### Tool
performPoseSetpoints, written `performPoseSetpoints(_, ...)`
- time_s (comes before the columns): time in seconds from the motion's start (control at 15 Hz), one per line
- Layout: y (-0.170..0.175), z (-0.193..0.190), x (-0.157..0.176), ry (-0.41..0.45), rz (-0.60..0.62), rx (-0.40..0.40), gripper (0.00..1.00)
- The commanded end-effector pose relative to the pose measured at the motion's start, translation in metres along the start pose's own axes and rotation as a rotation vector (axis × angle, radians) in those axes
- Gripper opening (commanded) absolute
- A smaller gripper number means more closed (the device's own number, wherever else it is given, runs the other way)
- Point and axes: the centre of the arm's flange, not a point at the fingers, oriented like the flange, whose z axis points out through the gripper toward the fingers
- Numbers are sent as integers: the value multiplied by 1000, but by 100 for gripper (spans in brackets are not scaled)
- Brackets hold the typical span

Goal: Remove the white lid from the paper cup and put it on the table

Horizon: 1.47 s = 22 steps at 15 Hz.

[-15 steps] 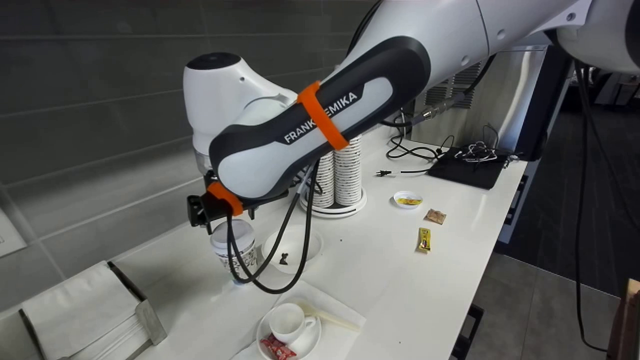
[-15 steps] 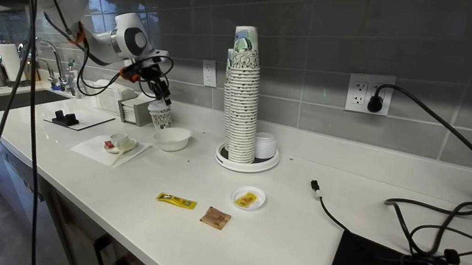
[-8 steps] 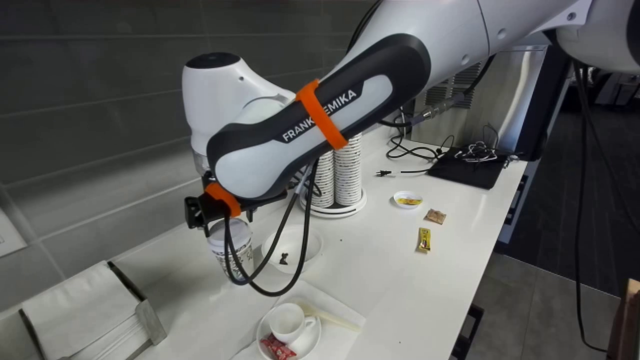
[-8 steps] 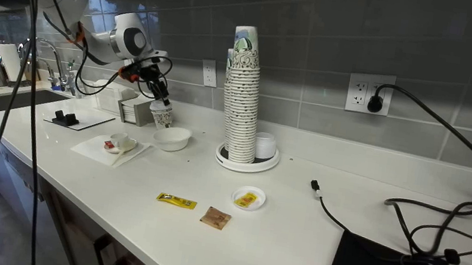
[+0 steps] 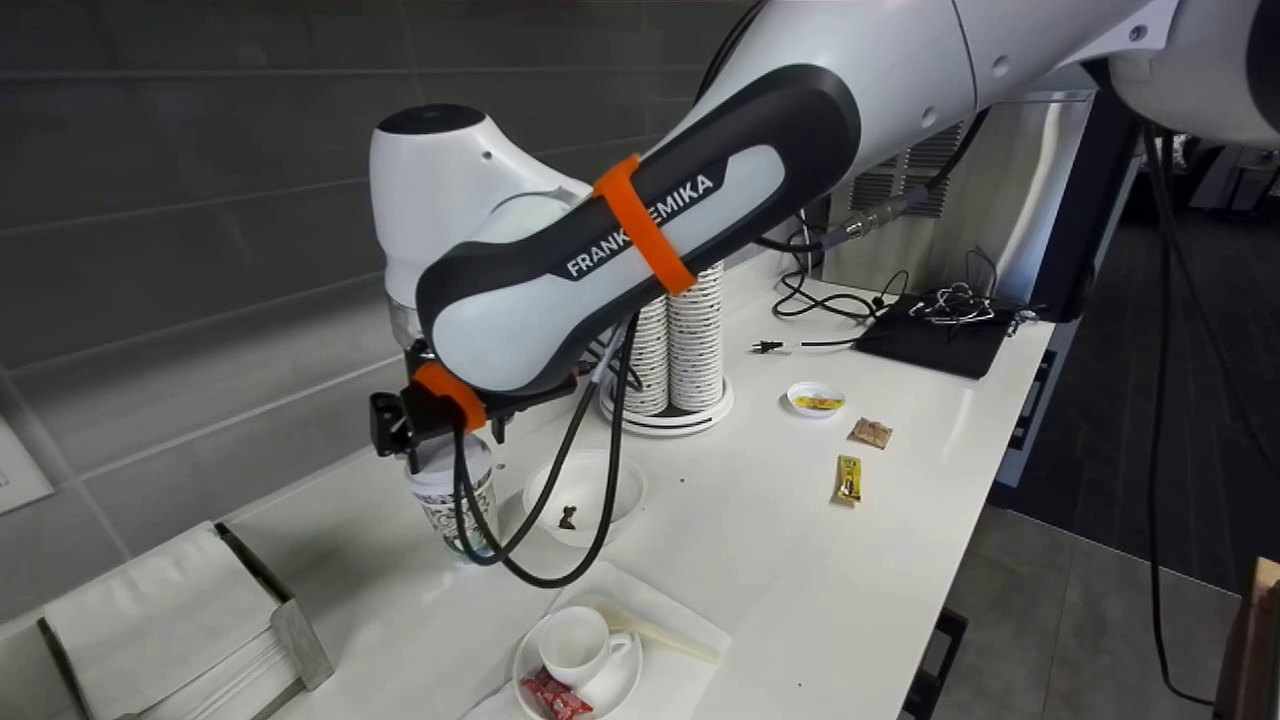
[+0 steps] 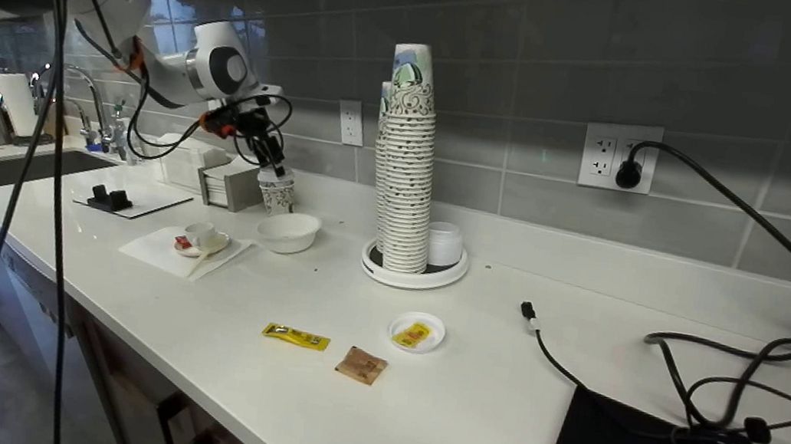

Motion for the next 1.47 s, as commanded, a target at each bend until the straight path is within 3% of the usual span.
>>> performPoseSetpoints(0.0,-1,-3,5,-10,-44,45,100)
performPoseSetpoints(1.2,1,12,10,-8,-179,27,99)
performPoseSetpoints(1.27,1,13,10,-10,-186,26,74)
performPoseSetpoints(1.4,1,14,9,-9,-200,24,73)
